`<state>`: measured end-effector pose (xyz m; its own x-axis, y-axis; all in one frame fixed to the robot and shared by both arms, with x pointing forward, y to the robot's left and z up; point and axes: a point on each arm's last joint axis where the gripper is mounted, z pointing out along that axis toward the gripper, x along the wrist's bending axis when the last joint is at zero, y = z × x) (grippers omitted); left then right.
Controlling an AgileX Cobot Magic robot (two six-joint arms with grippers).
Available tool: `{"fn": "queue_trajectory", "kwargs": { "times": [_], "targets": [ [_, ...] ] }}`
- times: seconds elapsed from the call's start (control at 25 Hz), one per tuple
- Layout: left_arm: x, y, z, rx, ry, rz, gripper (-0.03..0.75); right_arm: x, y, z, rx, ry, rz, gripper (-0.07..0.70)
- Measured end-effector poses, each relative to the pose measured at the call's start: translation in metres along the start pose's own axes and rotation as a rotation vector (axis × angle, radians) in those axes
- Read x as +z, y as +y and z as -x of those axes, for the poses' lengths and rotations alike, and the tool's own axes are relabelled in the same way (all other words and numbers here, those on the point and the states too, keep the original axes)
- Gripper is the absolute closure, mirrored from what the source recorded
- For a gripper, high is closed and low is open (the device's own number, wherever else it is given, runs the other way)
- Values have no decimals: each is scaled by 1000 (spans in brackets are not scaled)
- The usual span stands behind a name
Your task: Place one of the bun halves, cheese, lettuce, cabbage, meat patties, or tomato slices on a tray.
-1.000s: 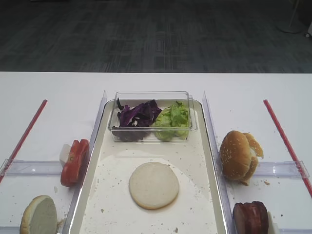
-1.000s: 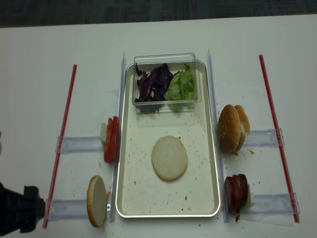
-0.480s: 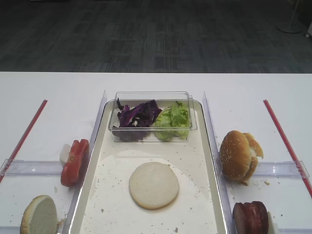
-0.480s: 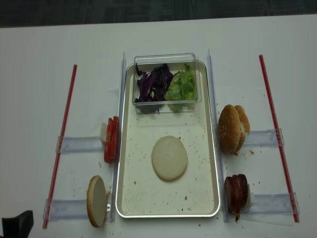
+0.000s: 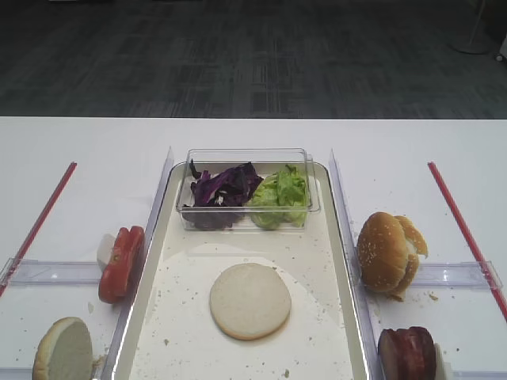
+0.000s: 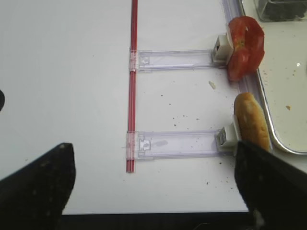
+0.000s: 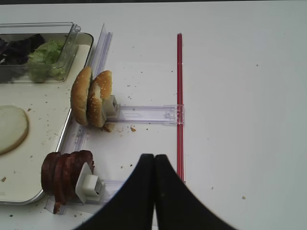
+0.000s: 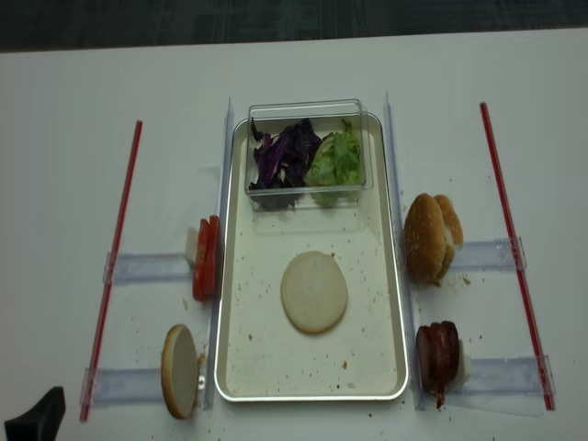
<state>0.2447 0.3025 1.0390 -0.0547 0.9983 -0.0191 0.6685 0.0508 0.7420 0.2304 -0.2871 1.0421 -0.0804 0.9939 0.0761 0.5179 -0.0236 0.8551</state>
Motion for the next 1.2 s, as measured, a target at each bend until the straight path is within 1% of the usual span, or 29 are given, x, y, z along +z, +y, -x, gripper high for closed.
{"fn": "queue_trajectory", "kwargs": {
  "times": [0.2, 0.92, 1.2],
  "targets": [
    [1, 0, 0, 7, -2, 6, 105, 0, 0, 0, 0, 0, 0, 267],
    [1, 0, 1, 8, -10, 6, 106, 0, 0, 0, -2, 0, 0, 267],
    [1, 0, 1, 8, -10, 6, 118, 0, 0, 0, -3, 0, 0, 267]
  ]
}}
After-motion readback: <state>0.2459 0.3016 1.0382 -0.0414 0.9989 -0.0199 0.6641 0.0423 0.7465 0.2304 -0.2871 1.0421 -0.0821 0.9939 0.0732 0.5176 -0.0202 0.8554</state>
